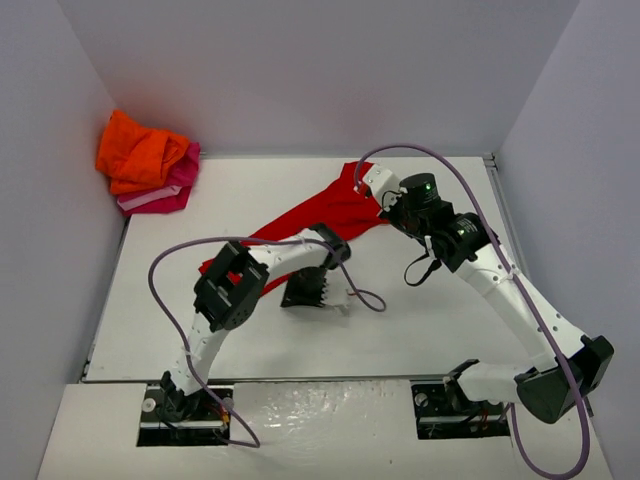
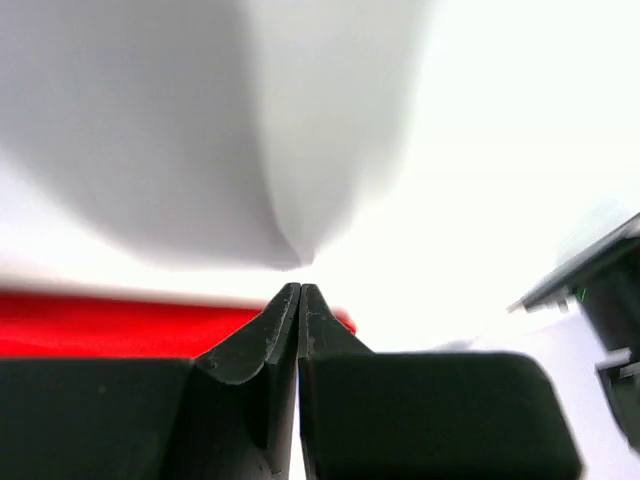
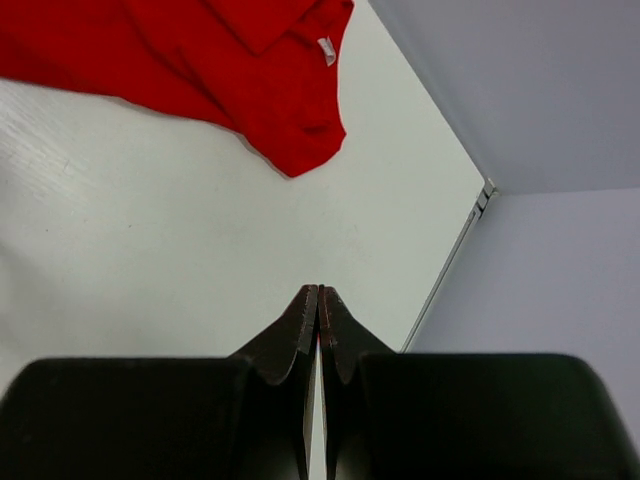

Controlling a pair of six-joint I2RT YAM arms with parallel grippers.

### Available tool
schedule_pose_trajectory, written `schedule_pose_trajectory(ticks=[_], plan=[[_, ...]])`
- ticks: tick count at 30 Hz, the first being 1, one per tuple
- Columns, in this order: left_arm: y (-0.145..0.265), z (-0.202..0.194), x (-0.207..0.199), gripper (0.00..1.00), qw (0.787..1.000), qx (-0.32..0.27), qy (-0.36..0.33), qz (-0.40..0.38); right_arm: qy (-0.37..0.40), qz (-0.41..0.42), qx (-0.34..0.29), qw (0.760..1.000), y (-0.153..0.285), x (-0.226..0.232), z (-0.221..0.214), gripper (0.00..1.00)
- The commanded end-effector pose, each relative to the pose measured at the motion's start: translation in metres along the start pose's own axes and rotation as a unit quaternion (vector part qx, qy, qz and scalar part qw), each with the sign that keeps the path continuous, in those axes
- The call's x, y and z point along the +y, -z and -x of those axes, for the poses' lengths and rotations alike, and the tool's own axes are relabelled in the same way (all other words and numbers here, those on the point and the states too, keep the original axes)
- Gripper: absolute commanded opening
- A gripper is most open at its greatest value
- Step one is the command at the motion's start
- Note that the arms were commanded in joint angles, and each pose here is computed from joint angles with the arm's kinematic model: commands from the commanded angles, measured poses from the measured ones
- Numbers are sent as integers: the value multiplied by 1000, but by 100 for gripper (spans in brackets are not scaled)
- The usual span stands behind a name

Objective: Fold and stack the t-shirts
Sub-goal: Rotate the tshirt 90 degrees

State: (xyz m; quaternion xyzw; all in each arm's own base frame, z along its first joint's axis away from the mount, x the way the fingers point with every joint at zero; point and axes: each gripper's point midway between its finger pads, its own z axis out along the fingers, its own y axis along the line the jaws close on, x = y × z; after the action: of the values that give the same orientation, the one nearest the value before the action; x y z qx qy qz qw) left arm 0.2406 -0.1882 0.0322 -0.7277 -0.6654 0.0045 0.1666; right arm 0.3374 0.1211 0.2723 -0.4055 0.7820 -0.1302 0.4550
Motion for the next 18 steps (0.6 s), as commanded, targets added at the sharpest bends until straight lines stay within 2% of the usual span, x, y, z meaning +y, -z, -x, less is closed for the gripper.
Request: schedule_pose_trajectory(ticks=[1,3,5,9,13,18], plan=[[72,45,-87,0,994,-71,-68,-48,8,9,4,1000,-8,5,-6,0],[86,64,-94,0,991,-95,-87,-31,11,14,6,1000,-10,8,-8,0],[101,71,-82,0,989,-122,-79,8,12,19,7,1000,-12,11,-9,0],[126,59,-43,0,983,-159,-38,81,14,22,13,1000,-16,12,-11,0],[145,24,12,0,972,-188,41,134,12,23,14,1000,-19,11,-10,0],[133,-49,72,0,964,-160,130,171,7,21,17,1000,-24,9,-9,0]])
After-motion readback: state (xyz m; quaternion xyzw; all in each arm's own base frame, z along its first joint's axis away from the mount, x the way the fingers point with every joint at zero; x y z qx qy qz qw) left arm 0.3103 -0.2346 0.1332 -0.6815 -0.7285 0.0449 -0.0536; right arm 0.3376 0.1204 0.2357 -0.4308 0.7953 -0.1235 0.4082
